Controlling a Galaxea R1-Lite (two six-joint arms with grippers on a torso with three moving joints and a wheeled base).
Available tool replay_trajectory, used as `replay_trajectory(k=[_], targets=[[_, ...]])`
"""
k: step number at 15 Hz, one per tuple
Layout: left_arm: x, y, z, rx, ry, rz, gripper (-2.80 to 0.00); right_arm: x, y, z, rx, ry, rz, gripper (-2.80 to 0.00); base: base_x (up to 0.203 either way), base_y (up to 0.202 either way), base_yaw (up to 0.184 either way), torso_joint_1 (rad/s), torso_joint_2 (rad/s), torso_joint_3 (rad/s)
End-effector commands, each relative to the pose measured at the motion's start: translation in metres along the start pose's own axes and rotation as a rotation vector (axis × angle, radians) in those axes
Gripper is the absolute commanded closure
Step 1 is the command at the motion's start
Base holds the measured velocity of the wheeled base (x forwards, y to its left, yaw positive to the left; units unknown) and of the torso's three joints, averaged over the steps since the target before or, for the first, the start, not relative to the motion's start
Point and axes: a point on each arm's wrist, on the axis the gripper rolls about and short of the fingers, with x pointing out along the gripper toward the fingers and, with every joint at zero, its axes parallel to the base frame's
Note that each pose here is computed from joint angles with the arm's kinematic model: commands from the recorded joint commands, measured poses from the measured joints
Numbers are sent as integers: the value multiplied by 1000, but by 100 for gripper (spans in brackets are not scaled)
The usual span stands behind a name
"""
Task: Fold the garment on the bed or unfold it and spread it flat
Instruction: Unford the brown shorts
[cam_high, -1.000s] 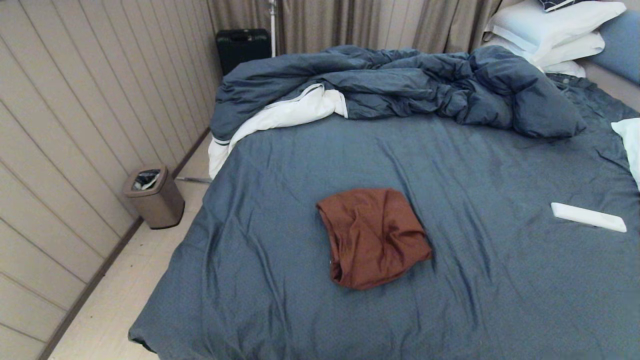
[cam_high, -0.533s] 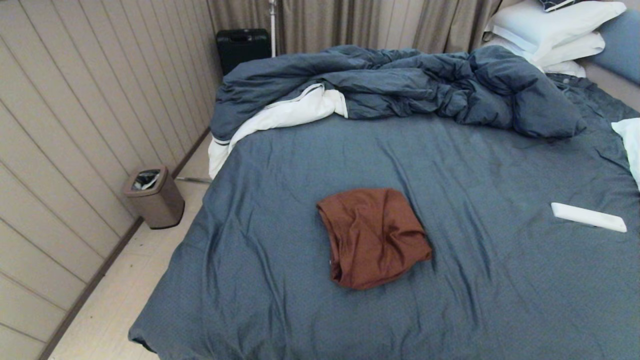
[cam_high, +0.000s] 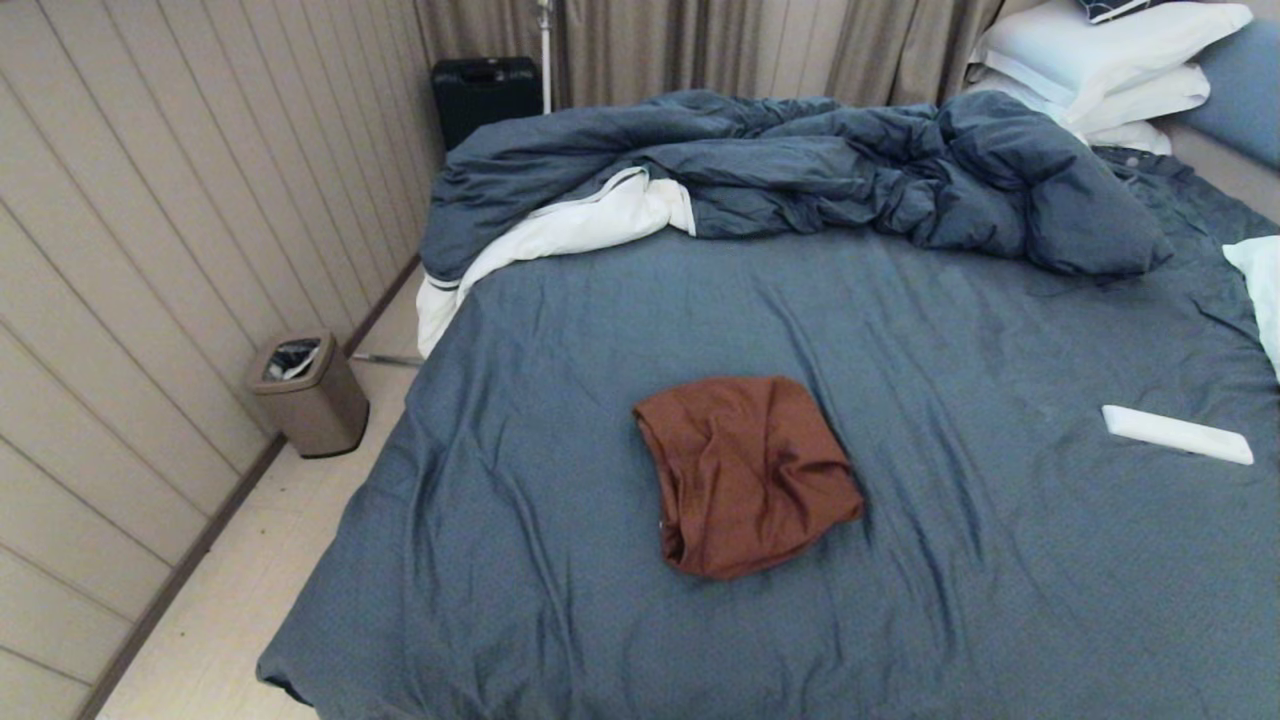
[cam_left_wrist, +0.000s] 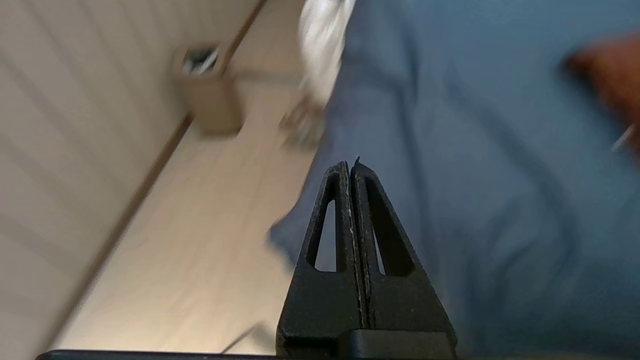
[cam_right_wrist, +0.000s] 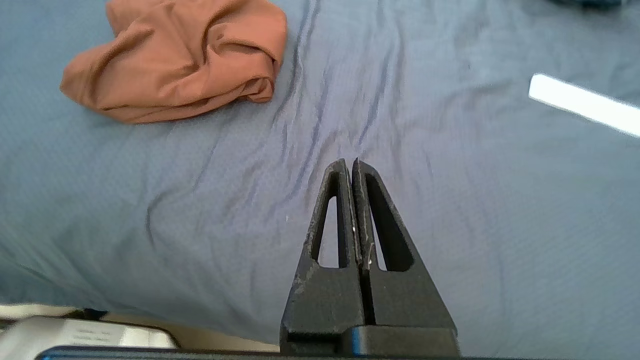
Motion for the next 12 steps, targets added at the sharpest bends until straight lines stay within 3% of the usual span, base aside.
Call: replay_trajectory(k=[1,3,5,6,9,12], targets=[[3,0,-1,-52,-41,-8,0,-2,0,-5,40,20,-6,0,0,0,0,0,0,0],[5,-1,-1,-26,-81,-22,0,-2,0,-6,63,24,-11,0,0,0,0,0,0,0],[4,-2,-11,7,32,-62,0,-1,0,-4,62,8,-12,0,0,0,0,0,0,0],[4,-2,-12,10,46,-68,0,-1,0,-4,62,10,-12,0,0,0,0,0,0,0],[6,-2,-9,-16,-21,-54,0,-2,0,-6,108,28,-10,0,0,0,0,0,0,0],[6,-2,-10,-24,-21,-52,0,-2,0,-6,114,28,-12,0,0,0,0,0,0,0]])
